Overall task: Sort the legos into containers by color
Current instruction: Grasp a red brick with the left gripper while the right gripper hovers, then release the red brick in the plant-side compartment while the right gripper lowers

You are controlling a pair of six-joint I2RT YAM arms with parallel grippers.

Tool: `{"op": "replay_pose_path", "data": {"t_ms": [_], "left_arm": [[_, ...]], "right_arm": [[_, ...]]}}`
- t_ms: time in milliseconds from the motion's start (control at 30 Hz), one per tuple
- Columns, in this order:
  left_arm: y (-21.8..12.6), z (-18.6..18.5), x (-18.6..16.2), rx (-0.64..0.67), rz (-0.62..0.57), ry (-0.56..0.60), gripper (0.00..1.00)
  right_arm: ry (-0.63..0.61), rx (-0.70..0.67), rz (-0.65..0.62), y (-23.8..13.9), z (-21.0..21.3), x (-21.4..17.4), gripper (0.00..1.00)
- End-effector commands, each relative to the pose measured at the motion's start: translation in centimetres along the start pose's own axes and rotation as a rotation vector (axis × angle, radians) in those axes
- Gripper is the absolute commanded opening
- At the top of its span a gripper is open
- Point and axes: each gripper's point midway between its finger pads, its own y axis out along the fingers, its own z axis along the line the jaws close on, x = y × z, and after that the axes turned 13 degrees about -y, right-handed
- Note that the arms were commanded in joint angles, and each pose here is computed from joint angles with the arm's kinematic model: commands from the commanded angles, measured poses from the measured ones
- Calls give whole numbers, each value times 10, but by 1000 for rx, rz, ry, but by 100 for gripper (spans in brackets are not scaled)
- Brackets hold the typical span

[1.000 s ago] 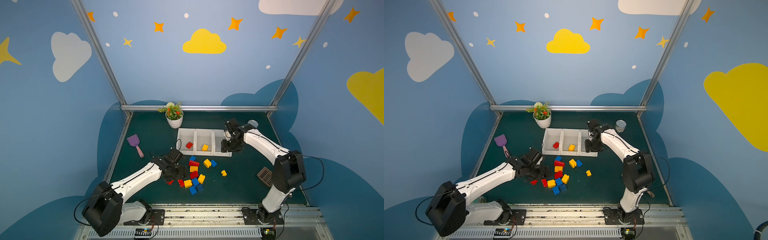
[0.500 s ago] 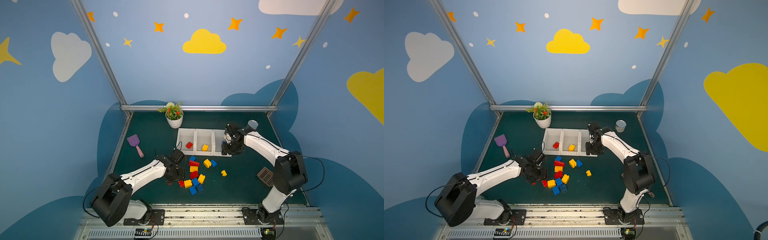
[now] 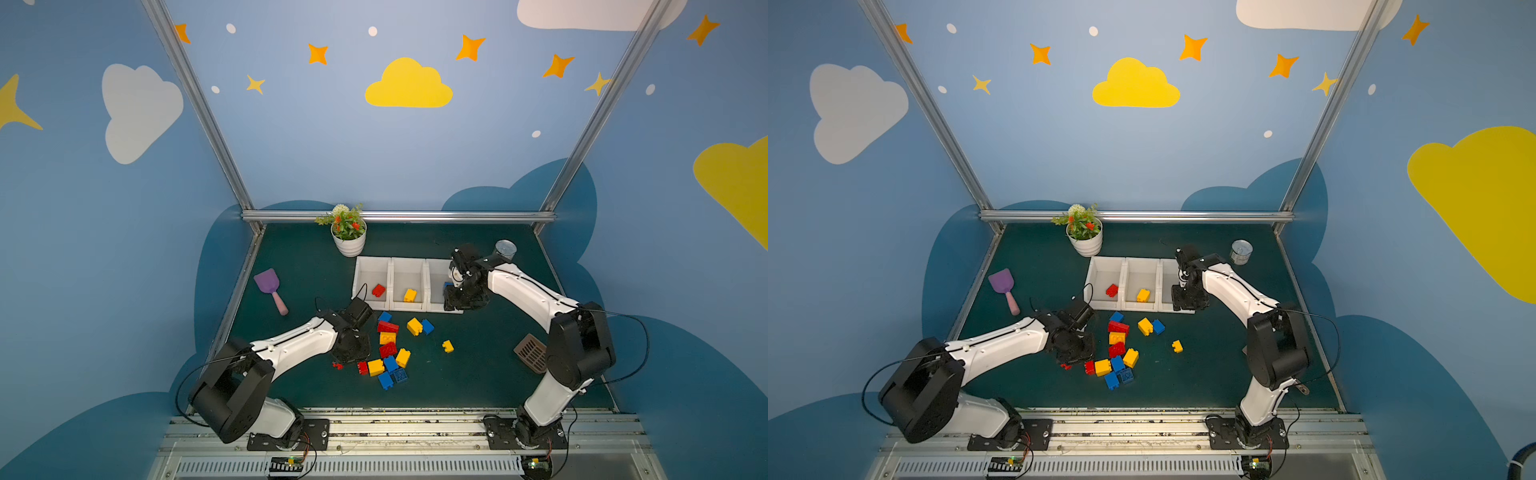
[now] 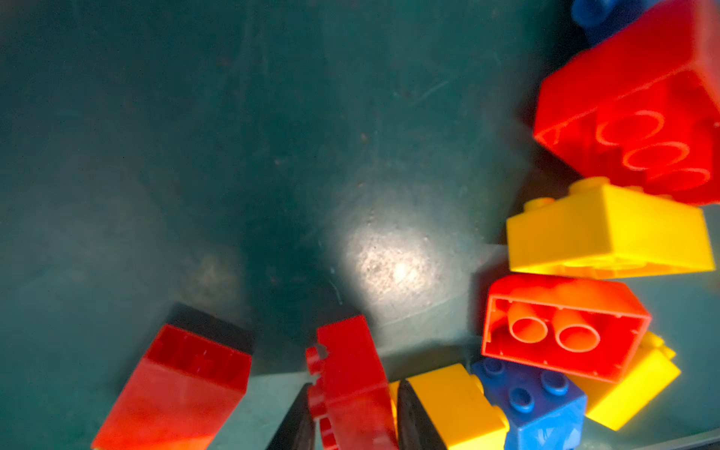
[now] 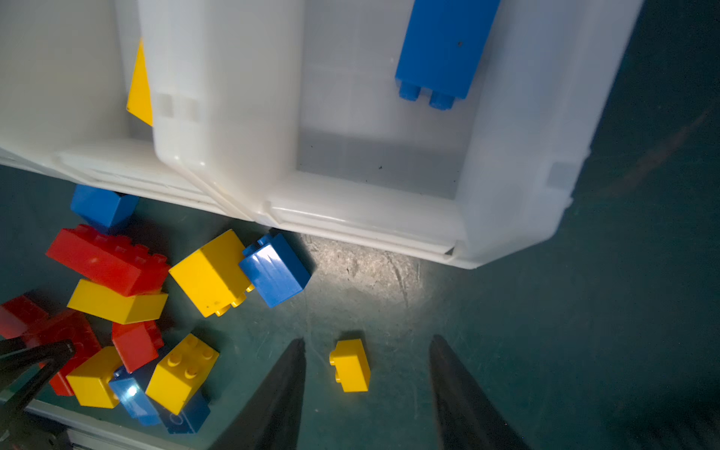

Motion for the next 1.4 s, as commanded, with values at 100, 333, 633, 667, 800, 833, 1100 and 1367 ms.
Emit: {"op": "replay_pose_path", "data": {"t_ms": [100,333,633,667,800,833,1100,1367], "left_arm": [[-2,-9,6,-13,-15,32,29],[-16,-17,15,-34,-57,75,26],[-64,-44,74,-49,-227,137,27],[-69,-50,86,-67,-253,138,27],[-82,-73,138,-138,-328,117,28],[-83,-76,150,-144,-338,109,28],[-59,-110,213,-160,-280,148,28],[-43,-123,230,-169,-257,175,32]], "right_arm": [[2,-8,-17,-10,0,1,50],[3,-15,-20,-13,0,0,49],[3,-22,-34,-21,-1,-1,48],[2,-22,-37,-22,-1,-1,48],[5,-21,-38,-24,-1,0,48],[6,-22,-35,-24,-1,-1,48],[10,-38,-37,-30,-3,-2,48],[29,-45,-44,-33,-4,-3,48]]}}
